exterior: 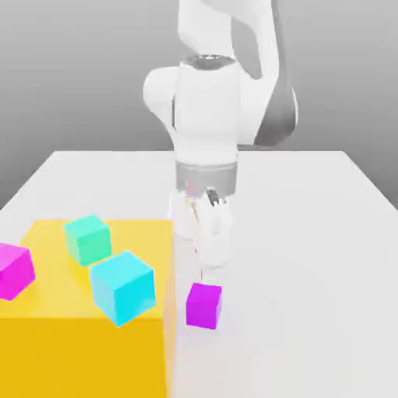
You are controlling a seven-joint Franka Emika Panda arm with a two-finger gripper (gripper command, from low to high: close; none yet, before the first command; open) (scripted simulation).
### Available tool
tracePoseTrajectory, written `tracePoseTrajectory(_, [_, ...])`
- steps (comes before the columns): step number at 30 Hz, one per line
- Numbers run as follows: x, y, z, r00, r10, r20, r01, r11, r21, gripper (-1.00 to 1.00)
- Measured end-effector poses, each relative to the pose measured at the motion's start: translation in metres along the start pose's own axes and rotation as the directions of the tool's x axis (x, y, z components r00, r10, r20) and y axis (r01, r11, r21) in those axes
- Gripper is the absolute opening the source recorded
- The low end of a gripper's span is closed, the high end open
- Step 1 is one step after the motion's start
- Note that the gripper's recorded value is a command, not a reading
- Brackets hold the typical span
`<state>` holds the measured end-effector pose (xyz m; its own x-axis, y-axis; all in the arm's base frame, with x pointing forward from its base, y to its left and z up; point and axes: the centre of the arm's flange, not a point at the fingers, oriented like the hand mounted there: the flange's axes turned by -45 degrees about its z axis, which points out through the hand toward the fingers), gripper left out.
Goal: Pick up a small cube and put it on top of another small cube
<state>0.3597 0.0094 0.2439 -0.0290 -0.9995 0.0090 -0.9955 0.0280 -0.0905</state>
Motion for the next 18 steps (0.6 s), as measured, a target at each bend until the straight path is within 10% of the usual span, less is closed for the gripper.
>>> tracePoseTrajectory(13, [-0.001,0.042,0.101,0.978,0.208,-0.008,-0.208,0.974,-0.089,0.00])
tracePoseTrajectory(14, [-0.001,0.044,0.106,0.978,0.207,-0.009,-0.207,0.974,-0.090,-1.00])
tracePoseTrajectory(18, [-0.001,0.044,0.105,0.978,0.208,-0.008,-0.207,0.974,-0.088,-1.00])
